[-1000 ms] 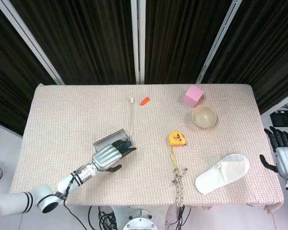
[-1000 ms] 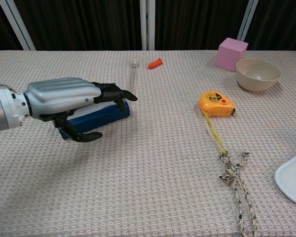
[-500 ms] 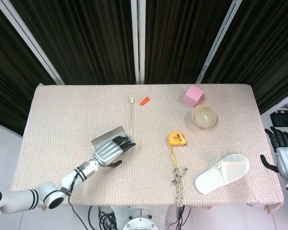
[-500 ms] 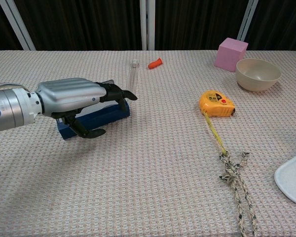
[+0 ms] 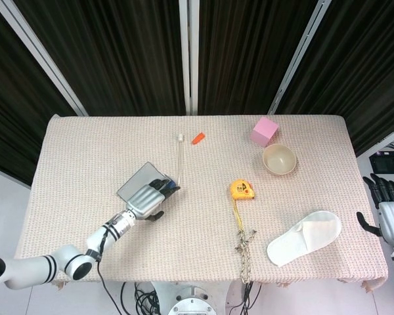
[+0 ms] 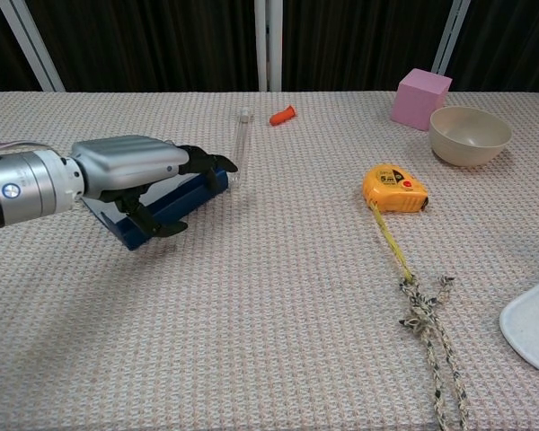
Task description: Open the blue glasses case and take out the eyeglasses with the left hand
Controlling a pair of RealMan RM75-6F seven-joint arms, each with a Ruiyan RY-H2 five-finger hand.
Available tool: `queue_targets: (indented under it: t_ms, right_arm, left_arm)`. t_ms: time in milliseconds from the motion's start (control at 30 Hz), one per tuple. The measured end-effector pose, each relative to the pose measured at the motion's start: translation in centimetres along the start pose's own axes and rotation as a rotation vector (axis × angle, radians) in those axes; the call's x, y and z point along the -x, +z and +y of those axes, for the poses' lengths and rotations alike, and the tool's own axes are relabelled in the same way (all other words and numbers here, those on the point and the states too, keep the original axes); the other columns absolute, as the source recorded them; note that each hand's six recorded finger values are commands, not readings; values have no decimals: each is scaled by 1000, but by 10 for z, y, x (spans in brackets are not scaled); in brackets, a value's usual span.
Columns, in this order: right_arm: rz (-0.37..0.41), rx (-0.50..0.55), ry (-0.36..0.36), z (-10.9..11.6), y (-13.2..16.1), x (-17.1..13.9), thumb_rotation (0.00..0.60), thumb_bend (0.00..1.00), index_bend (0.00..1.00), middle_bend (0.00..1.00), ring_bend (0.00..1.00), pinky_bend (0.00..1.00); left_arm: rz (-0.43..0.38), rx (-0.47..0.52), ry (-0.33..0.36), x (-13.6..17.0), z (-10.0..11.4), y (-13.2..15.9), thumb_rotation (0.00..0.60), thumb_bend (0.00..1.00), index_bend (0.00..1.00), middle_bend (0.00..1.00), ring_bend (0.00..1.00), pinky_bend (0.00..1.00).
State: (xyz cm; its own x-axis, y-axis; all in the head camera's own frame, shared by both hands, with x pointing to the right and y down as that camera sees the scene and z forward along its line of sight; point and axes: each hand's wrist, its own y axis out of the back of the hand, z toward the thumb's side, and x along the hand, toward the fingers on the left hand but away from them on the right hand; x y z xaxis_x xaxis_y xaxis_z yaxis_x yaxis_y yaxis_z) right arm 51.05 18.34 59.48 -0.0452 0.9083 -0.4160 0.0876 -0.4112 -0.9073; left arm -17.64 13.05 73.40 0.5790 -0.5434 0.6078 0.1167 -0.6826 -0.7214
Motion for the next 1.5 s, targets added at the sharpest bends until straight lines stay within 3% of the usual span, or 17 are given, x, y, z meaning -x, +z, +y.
queue_targets:
  t_ms: [333,700,933,1300,1500]
  right_arm:
    - [-3,1,2,-1,-2,0,600,315,0,0,0,0]
    - [-3,7,-5,-1,-3,1,600,313,0,0,0,0]
    - [-10,14,-8,-1,-6,1,600,302,0,0,0,0]
    - [-13,13,-5,-3,-7,1,600,301,0,0,0,0]
    - [-13,9,-1,-4,-7,2,600,301,0,0,0,0]
  left_arm:
    - [167,126,-37,-13,12,-28,600,379,51,197,0,99]
    - [234,161,-56,-33,28,-41,599,378,65,196,0,97]
    - [277,206,-90,-40,35,-49,527,408,79,196,0,92]
    - [318,173,-153,-39,45,-55,523,556,84,197,0,82]
    - [346,128,-180,-35,45,-61,523,577,84,196,0,82]
